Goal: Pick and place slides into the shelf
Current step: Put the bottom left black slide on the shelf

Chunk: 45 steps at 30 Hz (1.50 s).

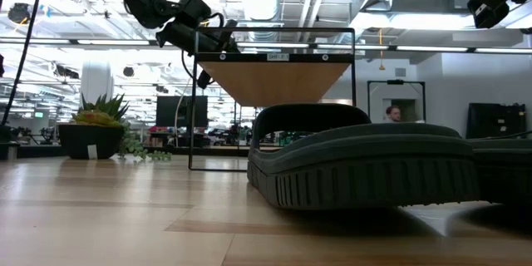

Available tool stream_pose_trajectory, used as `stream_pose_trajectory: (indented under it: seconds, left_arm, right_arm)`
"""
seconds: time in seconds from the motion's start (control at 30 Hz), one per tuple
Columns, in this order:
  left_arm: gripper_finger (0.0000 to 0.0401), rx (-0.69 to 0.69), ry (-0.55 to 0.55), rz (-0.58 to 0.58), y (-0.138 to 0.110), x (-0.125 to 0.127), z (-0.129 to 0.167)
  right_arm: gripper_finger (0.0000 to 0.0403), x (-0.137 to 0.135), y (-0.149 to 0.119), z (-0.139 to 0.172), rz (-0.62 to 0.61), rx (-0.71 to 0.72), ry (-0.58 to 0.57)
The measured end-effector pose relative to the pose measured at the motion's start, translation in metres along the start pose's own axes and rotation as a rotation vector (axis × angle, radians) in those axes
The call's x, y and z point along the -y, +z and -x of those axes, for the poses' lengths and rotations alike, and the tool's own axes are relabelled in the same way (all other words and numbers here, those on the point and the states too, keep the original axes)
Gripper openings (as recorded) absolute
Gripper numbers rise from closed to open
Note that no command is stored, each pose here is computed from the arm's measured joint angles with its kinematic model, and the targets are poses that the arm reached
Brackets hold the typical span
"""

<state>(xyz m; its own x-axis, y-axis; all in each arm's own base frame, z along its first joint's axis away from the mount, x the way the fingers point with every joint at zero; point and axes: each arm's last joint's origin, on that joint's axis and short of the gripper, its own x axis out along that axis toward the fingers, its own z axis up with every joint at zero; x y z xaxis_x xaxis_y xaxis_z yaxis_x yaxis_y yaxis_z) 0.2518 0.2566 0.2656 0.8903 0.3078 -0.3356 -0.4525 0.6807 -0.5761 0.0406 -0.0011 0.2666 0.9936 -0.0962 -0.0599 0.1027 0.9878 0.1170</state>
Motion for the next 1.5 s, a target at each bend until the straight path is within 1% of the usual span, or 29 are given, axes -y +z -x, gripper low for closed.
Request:
stream_pose_trajectory:
  seconds: [0.2, 0.27, 0.57, 0.73, 1.27, 1.5]
  left_arm:
    - [0.0168, -0.018, 0.011, 0.015, -0.0019, -0.0012, 0.0001]
    - [0.0174, -0.028, 0.018, 0.023, -0.0030, -0.0019, 0.0002]
    - [0.0237, -0.031, 0.027, 0.026, -0.0035, -0.0023, 0.0002]
    - [0.0256, -0.031, 0.028, 0.026, -0.0035, -0.0024, 0.0002]
    - [0.0259, -0.040, 0.006, 0.022, -0.0033, -0.0020, 0.0008]
    - [0.0259, -0.039, -0.007, 0.044, 0.0009, -0.0088, 0.0058]
  right_arm:
    - [0.0000, 0.0000, 0.0000, 0.0000, 0.000, 0.000, 0.000]
    - [0.0000, 0.0000, -0.0001, 0.0000, 0.000, 0.000, 0.000]
    - [0.0000, 0.0000, -0.0001, 0.0000, 0.000, 0.000, 0.000]
    - [0.0000, 0.0000, -0.0001, 0.0000, 0.000, 0.000, 0.000]
    - [0.0000, 0.0000, 0.0000, 0.0000, 0.000, 0.000, 0.000]
    - [0.0000, 0.0000, 0.0000, 0.0000, 0.000, 0.000, 0.000]
